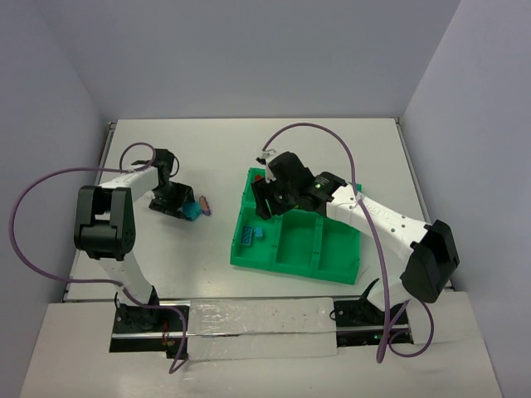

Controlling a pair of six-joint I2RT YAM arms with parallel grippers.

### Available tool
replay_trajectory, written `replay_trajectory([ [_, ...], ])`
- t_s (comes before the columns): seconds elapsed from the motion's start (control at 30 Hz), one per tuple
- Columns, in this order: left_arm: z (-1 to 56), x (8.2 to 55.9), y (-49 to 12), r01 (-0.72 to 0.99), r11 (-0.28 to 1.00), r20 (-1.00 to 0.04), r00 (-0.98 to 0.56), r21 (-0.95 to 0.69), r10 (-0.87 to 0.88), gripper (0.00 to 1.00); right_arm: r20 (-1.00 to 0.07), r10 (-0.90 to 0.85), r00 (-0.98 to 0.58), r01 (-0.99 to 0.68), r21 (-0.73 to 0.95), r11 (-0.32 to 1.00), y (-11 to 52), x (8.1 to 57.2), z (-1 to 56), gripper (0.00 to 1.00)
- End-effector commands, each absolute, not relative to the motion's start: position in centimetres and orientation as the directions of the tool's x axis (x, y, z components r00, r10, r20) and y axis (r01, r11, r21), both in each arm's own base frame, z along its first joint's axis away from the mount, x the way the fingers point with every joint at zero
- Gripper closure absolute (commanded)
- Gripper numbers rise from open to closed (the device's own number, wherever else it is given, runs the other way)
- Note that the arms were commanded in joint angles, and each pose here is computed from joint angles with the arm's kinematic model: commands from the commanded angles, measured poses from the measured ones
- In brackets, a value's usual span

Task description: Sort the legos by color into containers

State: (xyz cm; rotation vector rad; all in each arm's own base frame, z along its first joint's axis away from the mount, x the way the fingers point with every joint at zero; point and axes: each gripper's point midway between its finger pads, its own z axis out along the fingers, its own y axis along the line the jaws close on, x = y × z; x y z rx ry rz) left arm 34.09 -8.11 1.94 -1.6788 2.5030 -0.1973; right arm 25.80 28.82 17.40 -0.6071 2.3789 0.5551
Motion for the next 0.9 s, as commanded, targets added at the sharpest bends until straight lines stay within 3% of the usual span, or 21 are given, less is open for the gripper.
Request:
replay_trajectory([
  [0.0,6.0,36.2,-7.7,-0.858,0.435,-0.095,-0.425,-0.274,-0.9,0.75,-0.687,-0.262,-0.677,-0.558,0.247,0.792,29.5,26.4,19.8,0.33],
  [0.07,7.6,36.7,-7.7,-0.82,0.475,-0.126,-0.461,-0.317,-0.879,0.93,-0.704,-0.244,-0.667,-0.561,0.259,0.786,29.7,26.4,21.0,0.33],
  [0.13,9.3,37.1,-7.8,-0.773,0.526,-0.16,-0.504,-0.355,-0.849,1.0,-0.729,-0.22,-0.649,-0.573,0.278,0.771,30.0,26.3,22.7,0.33],
  [0.5,18.3,38.3,-9.6,-0.475,0.699,-0.311,-0.658,-0.535,-0.686,1.0,-0.756,-0.157,-0.636,-0.629,0.39,0.673,33.0,25.9,26.9,0.33],
  [0.87,23.3,36.8,-13.2,-0.273,0.69,-0.321,-0.732,-0.67,-0.601,1.0,-0.747,0.022,-0.664,-0.622,0.568,0.539,39.3,28.5,29.8,0.33],
])
